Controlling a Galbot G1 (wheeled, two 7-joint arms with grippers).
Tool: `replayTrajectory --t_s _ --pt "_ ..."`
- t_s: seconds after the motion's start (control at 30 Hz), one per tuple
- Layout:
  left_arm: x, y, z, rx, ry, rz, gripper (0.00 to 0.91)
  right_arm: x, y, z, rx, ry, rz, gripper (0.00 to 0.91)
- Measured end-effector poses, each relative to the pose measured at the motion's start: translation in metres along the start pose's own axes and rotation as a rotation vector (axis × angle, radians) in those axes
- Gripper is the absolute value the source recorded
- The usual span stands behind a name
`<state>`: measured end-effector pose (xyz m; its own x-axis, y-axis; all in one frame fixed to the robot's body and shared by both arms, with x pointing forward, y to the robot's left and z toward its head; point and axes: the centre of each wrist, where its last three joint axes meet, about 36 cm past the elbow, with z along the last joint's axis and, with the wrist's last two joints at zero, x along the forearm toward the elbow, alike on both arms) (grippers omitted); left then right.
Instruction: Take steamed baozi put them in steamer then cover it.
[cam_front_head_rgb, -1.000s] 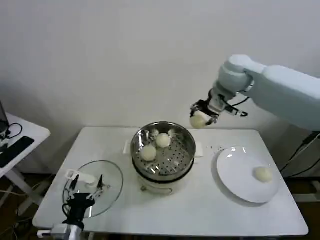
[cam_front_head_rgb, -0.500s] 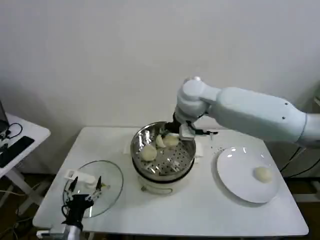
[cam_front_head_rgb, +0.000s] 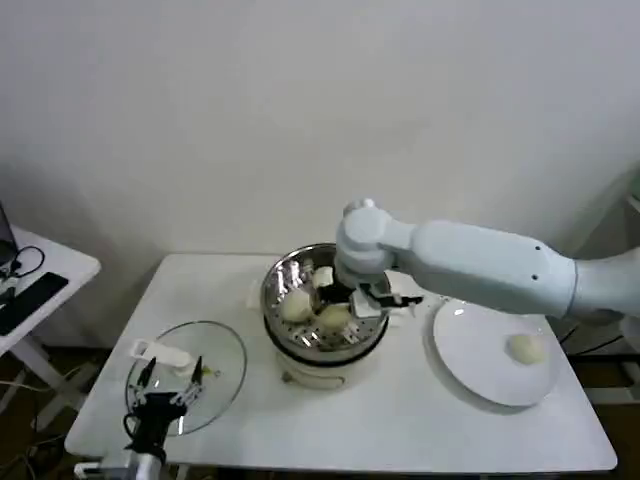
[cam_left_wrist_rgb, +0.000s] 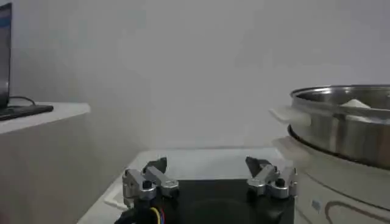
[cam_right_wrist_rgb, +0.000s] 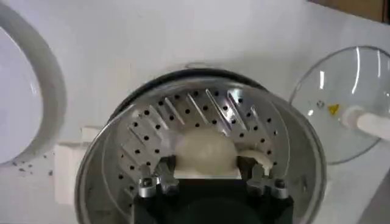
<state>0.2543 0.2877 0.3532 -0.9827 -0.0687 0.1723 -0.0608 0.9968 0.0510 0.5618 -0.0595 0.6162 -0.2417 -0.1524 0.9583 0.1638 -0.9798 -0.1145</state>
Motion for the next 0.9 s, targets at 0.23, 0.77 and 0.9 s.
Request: replayTrajectory --t_s 0.23,0.77,0.9 --pt "0.0 0.0 0.002 0.001 0.006 -0.001 0.907 -0.014 -0.001 -0.012 0.035 -0.019 0.001 0.725" --pt "-0.002 -0.001 0.003 0.005 0.007 -0.001 0.907 -0.021 0.002 -0.017 0.067 -0.03 -0.002 0.725" --pt "-0.002 -0.001 0.004 0.004 0.008 -0.001 0.907 -0.022 0.002 -0.018 0.069 -0.033 -0.003 0.725"
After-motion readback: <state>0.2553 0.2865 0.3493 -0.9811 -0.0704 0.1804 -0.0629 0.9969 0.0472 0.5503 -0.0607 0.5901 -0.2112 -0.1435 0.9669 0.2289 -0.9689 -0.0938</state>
